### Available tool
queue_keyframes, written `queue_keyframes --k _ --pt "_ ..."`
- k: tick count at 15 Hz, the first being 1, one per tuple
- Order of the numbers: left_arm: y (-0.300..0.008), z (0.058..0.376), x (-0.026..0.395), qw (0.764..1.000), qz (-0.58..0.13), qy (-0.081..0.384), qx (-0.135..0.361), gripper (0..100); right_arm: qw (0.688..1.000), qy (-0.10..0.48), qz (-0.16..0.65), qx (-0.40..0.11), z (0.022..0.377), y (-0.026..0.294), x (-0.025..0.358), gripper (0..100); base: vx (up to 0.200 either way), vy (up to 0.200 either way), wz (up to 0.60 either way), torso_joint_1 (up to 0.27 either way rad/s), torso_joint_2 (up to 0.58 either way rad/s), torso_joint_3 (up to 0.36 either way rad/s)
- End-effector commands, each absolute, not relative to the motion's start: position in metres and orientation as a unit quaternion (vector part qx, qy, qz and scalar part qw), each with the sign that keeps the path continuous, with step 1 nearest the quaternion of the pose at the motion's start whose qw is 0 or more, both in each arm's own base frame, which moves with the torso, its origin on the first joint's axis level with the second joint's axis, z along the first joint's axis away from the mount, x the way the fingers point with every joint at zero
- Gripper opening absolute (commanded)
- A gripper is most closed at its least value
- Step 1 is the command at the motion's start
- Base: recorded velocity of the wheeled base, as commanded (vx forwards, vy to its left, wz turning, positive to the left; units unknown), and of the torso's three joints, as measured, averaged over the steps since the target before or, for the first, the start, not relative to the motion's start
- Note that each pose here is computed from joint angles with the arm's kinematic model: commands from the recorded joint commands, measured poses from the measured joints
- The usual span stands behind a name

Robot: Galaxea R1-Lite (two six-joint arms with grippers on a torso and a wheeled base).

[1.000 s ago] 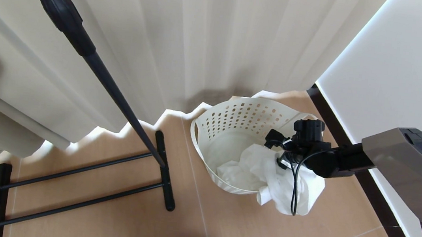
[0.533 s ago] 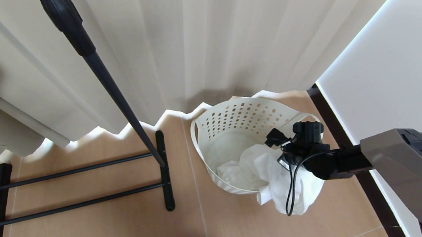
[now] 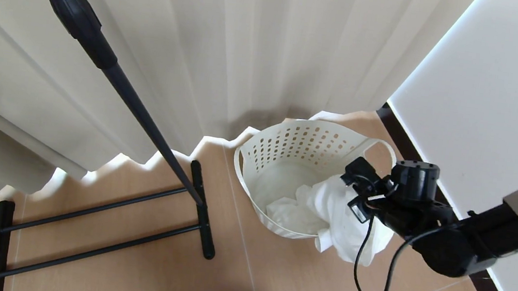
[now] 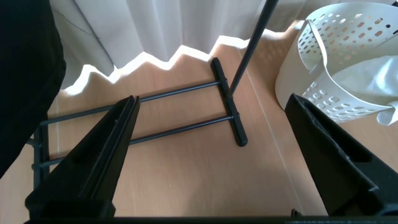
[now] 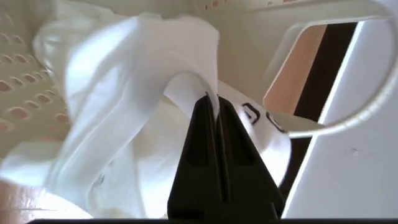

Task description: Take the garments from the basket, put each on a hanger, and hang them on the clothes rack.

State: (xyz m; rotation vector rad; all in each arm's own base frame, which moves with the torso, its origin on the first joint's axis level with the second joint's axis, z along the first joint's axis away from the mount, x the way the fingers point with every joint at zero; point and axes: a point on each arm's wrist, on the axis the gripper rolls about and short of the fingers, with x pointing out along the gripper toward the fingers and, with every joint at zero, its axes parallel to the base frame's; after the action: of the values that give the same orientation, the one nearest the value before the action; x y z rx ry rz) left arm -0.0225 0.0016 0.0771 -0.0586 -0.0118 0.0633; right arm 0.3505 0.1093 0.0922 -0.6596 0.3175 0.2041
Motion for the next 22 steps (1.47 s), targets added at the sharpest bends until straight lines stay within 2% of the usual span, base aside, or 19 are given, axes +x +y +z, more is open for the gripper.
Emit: queue_keyframes --k 1,2,3,4,5,6,12,22 --pt "0.002 0.077 -0.023 0.999 0.032 -0.006 -0.029 100 0.948 0.029 0.134 -0.289 0.149 0.108 0.279 0 0.0 0.0 0.0 0.0 0.0 0.0" --pt "0.002 0.077 -0.022 0.999 0.032 -0.006 -0.029 100 0.948 0.017 0.138 -0.286 0.153 0.108 0.273 0 0.0 0.0 0.0 0.0 0.0 0.0" --pt "0.002 0.077 -0.023 0.999 0.031 -0.006 -0.028 100 0.953 -0.046 0.154 -0.255 0.181 0.111 0.244 0 0.0 0.0 0.0 0.0 0.0 0.0" --pt "0.002 0.077 -0.023 0.999 0.031 -0.006 -0.028 100 0.953 -0.046 0.154 -0.255 0.181 0.111 0.244 0 0.0 0.0 0.0 0.0 0.0 0.0" --pt "0.002 0.077 -0.023 0.999 0.031 -0.006 -0.028 100 0.956 -0.097 0.193 -0.2 0.207 0.121 0.207 0 0.0 0.0 0.0 0.0 0.0 0.0" --pt "0.002 0.077 -0.023 0.999 0.031 -0.006 -0.027 100 0.953 -0.115 0.205 -0.193 0.214 0.124 0.197 0 0.0 0.0 0.0 0.0 0.0 0.0" --pt "0.002 0.077 -0.022 0.999 0.031 -0.006 -0.028 100 0.953 -0.125 0.201 -0.187 0.219 0.122 0.191 0 0.0 0.0 0.0 0.002 0.0 0.033" --pt "0.002 0.077 -0.022 0.999 0.031 -0.006 -0.028 100 0.954 -0.136 0.197 -0.183 0.224 0.119 0.187 0 0.0 0.0 0.0 0.0 0.0 0.195"
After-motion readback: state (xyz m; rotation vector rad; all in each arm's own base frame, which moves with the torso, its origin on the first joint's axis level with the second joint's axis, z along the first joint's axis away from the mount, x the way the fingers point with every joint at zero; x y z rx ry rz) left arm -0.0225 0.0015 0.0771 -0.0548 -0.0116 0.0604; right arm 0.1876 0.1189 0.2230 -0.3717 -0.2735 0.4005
